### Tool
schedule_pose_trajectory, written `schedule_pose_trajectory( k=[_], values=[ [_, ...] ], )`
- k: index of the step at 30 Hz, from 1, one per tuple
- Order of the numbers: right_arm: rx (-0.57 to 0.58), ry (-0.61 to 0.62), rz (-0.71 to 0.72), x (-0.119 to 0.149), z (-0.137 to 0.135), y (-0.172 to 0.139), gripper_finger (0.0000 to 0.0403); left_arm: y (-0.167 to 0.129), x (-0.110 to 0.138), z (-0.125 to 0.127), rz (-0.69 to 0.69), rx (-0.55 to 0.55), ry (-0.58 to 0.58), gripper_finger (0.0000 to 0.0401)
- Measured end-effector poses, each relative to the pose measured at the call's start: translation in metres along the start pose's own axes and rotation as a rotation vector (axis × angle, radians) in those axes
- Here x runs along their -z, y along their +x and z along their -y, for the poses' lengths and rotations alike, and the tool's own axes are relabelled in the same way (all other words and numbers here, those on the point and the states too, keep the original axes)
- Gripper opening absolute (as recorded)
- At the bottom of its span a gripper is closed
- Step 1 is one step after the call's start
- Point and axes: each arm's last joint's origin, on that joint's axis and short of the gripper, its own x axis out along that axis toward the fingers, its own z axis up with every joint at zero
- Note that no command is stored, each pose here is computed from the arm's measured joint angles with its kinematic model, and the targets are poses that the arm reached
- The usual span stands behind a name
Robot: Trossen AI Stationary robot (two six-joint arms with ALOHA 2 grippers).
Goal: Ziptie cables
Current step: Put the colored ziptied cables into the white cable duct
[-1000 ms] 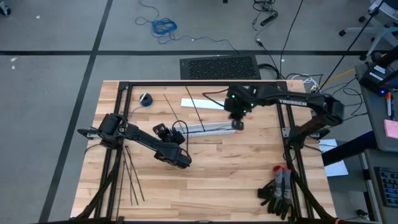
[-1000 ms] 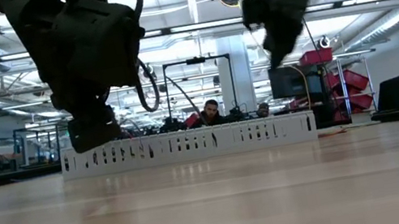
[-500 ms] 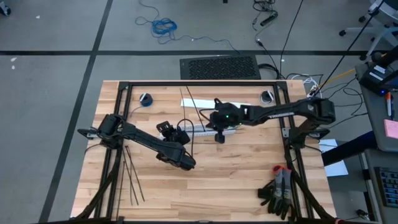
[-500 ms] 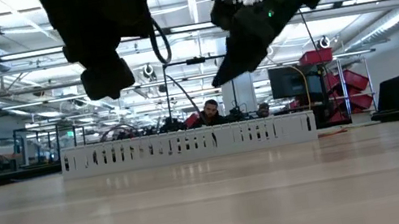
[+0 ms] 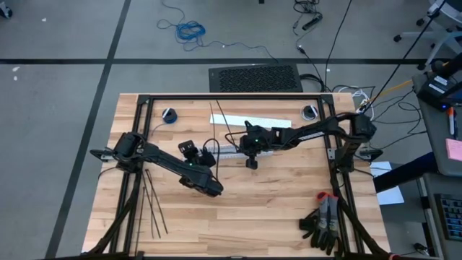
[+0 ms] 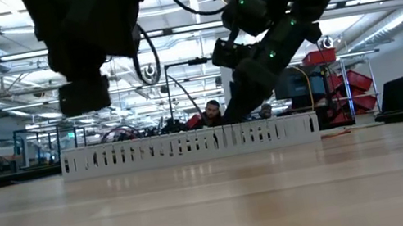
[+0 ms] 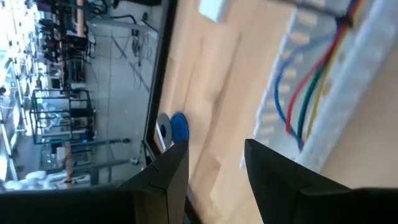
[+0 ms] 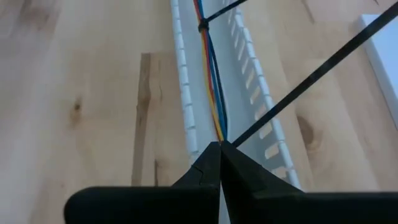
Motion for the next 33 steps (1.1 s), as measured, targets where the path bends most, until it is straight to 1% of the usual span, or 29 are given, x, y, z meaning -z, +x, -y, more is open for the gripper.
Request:
schedule_pose_trajectory(
  k=[4, 7, 11, 13, 16, 18, 20, 21, 23, 25, 28, 31, 33],
  values=[
    [-0.001, -0.013, -0.015, 0.002, 0.000, 0.003, 0.0000, 0.005, 0.006, 0.003, -0.052, 0.018, 0.062, 0.0154],
    [-0.007, -0.012, -0.025, 0.004, 0.001, 0.003, 0.0000, 0.005, 0.007, 0.004, -0.083, 0.037, 0.047, 0.0154],
    [-0.006, -0.002, -0.041, 0.005, 0.005, 0.002, 0.0000, 0.001, 0.006, 0.000, -0.121, 0.090, -0.053, 0.0154],
    [0.001, 0.003, -0.052, 0.007, 0.008, 0.002, 0.0000, -0.003, 0.007, -0.010, -0.135, 0.125, -0.130, 0.0154],
    [0.007, 0.011, -0.073, 0.009, 0.011, 0.002, 0.0000, -0.014, 0.013, -0.034, -0.124, 0.192, -0.251, 0.0154],
    [0.008, 0.015, -0.092, 0.011, 0.012, 0.001, 0.0000, -0.021, 0.018, -0.050, -0.099, 0.244, -0.327, 0.0154],
    [0.007, 0.017, -0.112, 0.013, 0.012, 0.001, 0.0000, -0.029, 0.024, -0.065, -0.053, 0.321, -0.394, 0.0154],
    [0.006, 0.017, -0.125, 0.014, 0.012, 0.001, 0.0000, -0.031, 0.026, -0.071, -0.022, 0.365, -0.431, 0.0154],
    [0.007, 0.018, -0.138, 0.015, 0.012, 0.001, 0.0000, -0.033, 0.029, -0.076, 0.061, 0.461, -0.467, 0.0154],
    [0.008, 0.019, -0.152, 0.017, 0.012, 0.000, 0.0000, -0.031, 0.029, -0.073, 0.144, 0.541, -0.474, 0.0154],
    [0.009, 0.022, -0.180, 0.020, 0.012, 0.000, 0.0000, -0.020, 0.030, -0.054, 0.204, 0.620, -0.440, 0.0154],
    [-0.005, 0.025, -0.230, 0.025, 0.011, -0.001, 0.0000, -0.003, 0.039, -0.034, 0.190, 0.625, -0.410, 0.0154],
    [-0.011, 0.019, -0.263, 0.029, 0.010, -0.001, 0.0001, 0.008, 0.045, -0.024, 0.184, 0.622, -0.431, 0.0154]
  ],
)
